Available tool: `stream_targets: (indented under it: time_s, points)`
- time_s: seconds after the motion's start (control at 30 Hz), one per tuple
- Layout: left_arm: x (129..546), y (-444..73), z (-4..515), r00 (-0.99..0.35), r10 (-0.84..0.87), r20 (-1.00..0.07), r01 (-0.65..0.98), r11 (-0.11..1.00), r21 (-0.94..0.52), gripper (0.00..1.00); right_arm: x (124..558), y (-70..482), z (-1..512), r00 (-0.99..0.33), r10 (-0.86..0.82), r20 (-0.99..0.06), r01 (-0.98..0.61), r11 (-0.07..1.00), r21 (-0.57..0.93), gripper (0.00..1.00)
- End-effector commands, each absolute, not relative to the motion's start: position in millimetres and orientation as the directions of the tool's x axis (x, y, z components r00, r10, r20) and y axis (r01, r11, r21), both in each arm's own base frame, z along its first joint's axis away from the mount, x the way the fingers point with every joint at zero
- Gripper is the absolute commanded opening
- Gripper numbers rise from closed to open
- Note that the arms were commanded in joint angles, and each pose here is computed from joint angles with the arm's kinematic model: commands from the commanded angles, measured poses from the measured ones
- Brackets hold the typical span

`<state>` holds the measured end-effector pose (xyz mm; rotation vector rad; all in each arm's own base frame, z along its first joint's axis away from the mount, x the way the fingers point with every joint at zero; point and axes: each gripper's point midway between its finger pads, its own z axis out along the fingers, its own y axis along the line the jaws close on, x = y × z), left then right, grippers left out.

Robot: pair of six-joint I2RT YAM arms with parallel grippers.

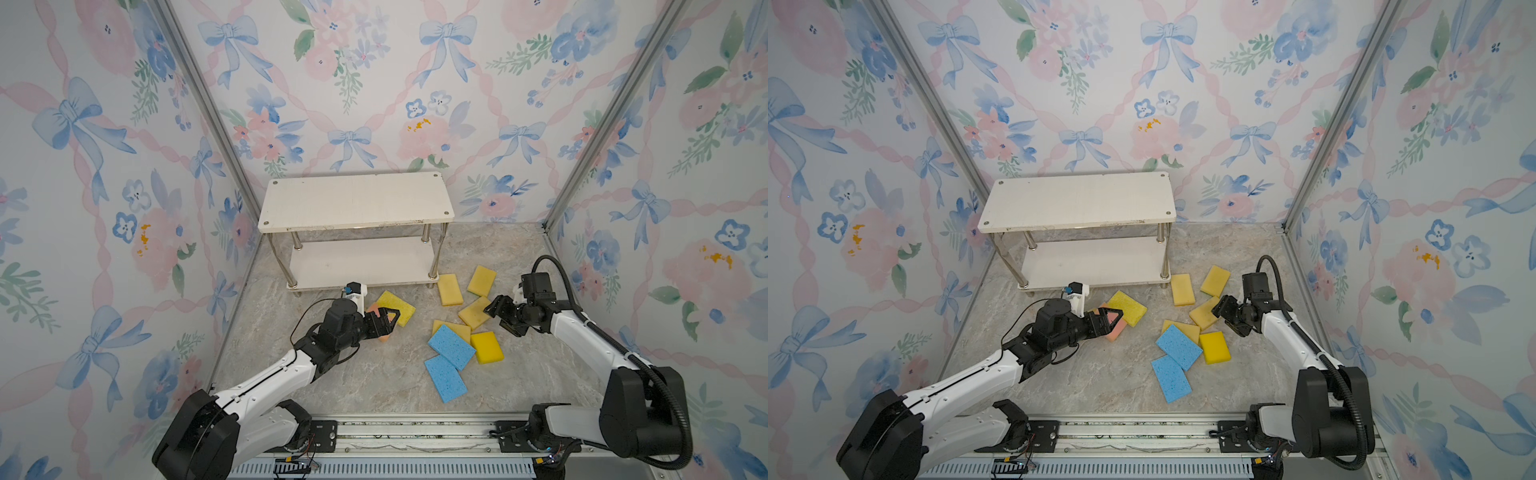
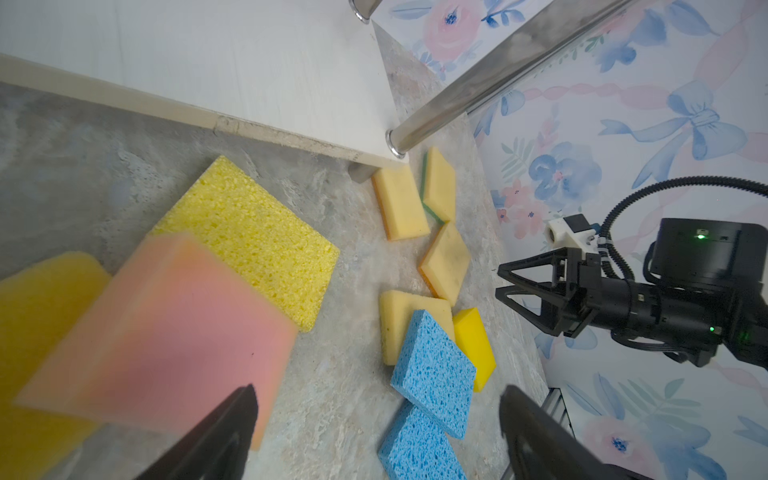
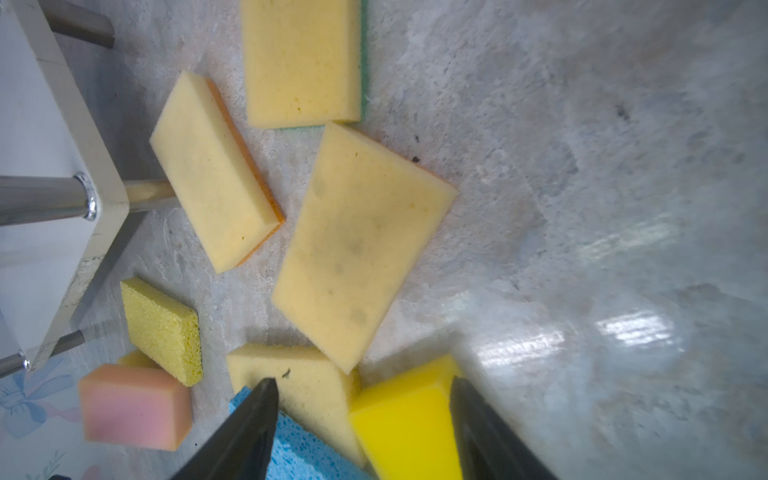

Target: Place and organize the cleaning sponges onto the shelf

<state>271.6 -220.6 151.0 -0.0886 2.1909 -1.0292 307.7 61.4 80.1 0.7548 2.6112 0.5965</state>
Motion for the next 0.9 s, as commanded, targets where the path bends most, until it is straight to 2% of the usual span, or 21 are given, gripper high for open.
stream_targets:
  time_s: [0.0,0.87]
  points:
    - [266.9,-214.6,143.8,-0.765,-0.325,-0.555,0.216,0.683,-0.698,0.92,319.2,57.1,74.2,-0.757,0.619,-0.212,0.451,0.729,0.515,0.66]
    - [272.4,-191.1,135.6,-0.767,-0.367,-0.526,0.17,0.675,-0.718,0.9,342.8,62.9,11.6,-0.76,0.642,-0.102,0.514,0.689,0.511,0.51]
